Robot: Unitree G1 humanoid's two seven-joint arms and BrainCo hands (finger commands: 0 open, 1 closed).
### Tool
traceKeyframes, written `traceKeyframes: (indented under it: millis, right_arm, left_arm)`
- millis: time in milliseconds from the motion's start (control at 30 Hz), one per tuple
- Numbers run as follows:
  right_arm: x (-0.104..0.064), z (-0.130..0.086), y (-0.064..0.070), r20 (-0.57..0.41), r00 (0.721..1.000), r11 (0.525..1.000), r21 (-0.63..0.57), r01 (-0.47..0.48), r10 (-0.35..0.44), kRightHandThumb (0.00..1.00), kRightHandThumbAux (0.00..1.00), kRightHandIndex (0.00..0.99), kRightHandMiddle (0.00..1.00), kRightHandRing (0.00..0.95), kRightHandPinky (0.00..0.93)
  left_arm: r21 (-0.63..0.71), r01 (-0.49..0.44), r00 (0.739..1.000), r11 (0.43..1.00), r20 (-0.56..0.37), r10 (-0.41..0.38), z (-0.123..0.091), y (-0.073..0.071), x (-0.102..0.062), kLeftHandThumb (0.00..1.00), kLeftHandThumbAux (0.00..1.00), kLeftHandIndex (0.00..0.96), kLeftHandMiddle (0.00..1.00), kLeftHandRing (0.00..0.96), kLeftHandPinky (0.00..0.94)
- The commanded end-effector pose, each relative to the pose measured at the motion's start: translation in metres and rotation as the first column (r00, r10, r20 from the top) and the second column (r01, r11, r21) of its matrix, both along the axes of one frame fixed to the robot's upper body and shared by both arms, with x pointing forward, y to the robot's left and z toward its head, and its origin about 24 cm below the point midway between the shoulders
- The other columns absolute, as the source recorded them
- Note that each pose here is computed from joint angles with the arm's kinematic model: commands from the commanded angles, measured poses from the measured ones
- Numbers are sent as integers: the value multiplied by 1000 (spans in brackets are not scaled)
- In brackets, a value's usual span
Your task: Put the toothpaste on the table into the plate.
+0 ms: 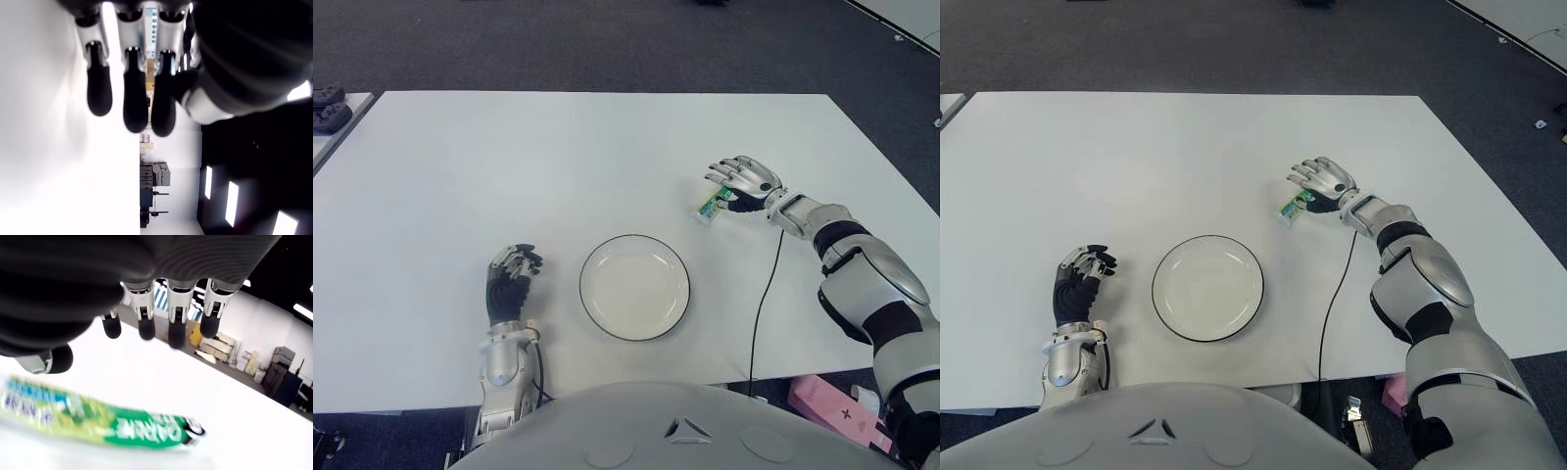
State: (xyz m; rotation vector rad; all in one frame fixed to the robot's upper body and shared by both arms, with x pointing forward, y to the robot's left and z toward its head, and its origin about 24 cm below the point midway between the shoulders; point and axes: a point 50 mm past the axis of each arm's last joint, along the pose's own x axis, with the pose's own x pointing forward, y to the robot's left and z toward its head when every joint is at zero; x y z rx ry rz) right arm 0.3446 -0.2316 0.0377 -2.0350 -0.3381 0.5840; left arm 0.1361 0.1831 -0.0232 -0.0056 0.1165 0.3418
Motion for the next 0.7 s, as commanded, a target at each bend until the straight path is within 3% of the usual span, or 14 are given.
traceKeyframes:
  millis: [33,333,700]
  right_arm:
    - [4,6,4,23,998,997,-48,-53,54,573,175,0,0,0,0]
    - [5,7,3,10,994,984,-144,-107,109,578,162,0,0,0,0]
    - [3,5,0,3,991,975,-179,-131,134,596,167,0,0,0,0]
  left_arm:
    - [-14,-3,999,1000,-52,2,-6,0,-6,696,724,432,545,539,527]
    - [-6,-3,999,1000,-47,2,-7,1,-7,696,725,432,541,544,537]
    - [-7,9,999,1000,-52,-9,-6,2,-8,695,724,432,549,549,536]
